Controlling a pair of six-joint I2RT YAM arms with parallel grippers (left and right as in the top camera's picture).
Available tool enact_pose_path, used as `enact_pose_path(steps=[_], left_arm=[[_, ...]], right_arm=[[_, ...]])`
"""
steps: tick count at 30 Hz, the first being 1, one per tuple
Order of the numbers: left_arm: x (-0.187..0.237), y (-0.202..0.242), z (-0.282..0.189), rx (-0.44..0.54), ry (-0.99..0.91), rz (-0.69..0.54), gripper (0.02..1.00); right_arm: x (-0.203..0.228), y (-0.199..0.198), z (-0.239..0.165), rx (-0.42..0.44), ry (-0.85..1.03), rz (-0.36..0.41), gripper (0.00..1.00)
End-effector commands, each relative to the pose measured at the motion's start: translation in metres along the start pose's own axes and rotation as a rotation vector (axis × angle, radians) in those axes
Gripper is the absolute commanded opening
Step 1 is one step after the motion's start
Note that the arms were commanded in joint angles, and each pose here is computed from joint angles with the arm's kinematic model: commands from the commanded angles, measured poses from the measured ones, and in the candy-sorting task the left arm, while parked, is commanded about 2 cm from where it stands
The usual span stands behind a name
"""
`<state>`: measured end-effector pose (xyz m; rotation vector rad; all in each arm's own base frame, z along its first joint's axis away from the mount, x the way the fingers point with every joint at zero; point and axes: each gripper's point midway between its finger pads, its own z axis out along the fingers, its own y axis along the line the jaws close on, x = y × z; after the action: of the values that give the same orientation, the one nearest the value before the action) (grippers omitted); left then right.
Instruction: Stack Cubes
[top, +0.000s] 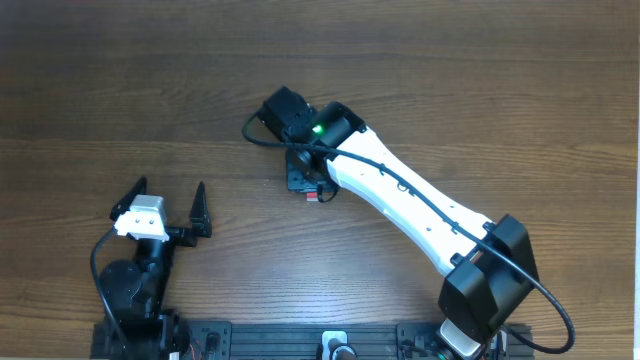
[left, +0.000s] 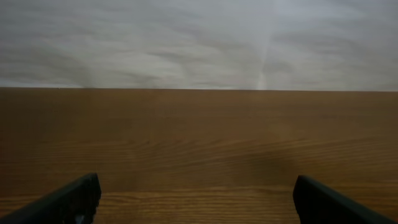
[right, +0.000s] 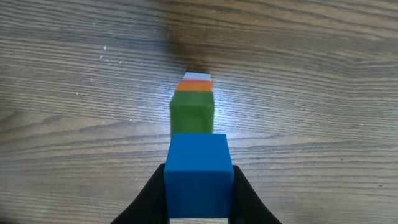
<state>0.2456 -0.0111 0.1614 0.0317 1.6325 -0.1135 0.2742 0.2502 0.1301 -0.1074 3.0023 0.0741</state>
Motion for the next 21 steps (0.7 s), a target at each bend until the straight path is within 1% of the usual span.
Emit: enact_pose_path(steps=[1,18,21], left_arm=[[0.0011,-0.0002,-0.0001,0.004,-0.001,0.014,1.000],[0.0011,-0.0002,-0.0001,0.004,-0.001,0.014,1.000],[0.0011,-0.0002,-0.0001,0.004,-0.001,0.014,1.000]], right_arm=[[-0.0029,0.0089,-0.0008,-0.017,-0.005,0.004,0.012],[-0.0051,0.0100,0.0041,-0.016,-0.004,0.007,0.009],[-0.0061,0.0087,0.0043,-0.013,-0.005,0.017,0.012]])
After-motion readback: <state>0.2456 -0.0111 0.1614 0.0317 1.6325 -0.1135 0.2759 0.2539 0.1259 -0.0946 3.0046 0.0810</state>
